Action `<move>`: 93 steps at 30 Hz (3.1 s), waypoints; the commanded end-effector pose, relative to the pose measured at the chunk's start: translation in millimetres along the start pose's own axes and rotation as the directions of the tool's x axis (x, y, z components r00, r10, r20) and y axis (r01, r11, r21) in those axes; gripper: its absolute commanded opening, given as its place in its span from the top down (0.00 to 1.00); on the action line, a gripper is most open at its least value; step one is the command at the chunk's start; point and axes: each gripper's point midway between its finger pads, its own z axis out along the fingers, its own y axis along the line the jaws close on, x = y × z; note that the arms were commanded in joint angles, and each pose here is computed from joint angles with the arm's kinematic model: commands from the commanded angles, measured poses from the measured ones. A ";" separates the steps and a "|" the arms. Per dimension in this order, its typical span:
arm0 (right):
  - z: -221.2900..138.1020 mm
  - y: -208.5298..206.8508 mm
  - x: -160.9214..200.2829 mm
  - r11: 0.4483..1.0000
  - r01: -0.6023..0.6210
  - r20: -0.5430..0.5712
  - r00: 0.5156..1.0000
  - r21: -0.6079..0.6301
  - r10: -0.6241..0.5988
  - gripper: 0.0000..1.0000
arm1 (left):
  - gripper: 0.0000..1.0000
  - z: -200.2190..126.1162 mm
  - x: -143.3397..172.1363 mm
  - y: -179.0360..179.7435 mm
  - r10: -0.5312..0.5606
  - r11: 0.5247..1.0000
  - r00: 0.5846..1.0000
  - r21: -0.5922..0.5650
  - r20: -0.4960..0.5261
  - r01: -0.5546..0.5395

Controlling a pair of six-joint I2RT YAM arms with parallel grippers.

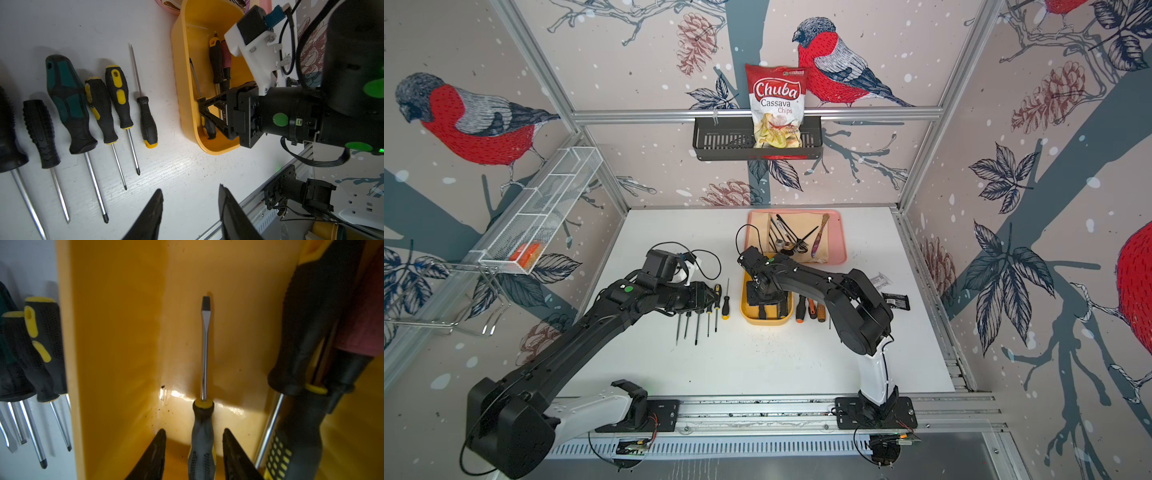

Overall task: Take out the screwdriver from the storage box
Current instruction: Pick up the screwdriver from the storage box, then place the screwdriver at the center of the board.

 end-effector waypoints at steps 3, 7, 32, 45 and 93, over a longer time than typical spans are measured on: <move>11.6 -3.1 7.6 0.999 0.007 -0.040 0.999 0.035 -0.005 0.57 | 0.54 0.3 -0.2 -0.3 0.015 1.000 1.000 0.002 0.008 -0.015; 19.6 -5.9 12.0 0.999 0.013 -0.059 0.998 0.047 -0.010 0.61 | 0.54 2.6 1.9 2.1 0.009 1.000 1.000 -0.001 0.003 -0.009; -37.8 -5.7 -11.9 0.998 0.062 0.053 0.997 0.028 -0.063 0.87 | 0.55 14.6 -10.0 -6.9 -0.025 0.999 0.999 0.035 0.024 0.024; -88.1 -59.6 -10.5 0.998 -0.017 0.136 0.991 0.064 0.008 0.88 | 0.55 46.0 -12.4 -53.0 0.053 0.996 0.998 0.077 -0.017 -0.051; -40.5 -290.7 41.9 0.813 -0.282 0.079 0.956 0.509 0.282 0.80 | 0.56 104.6 9.1 -84.2 0.138 0.989 0.981 0.067 -0.133 -0.130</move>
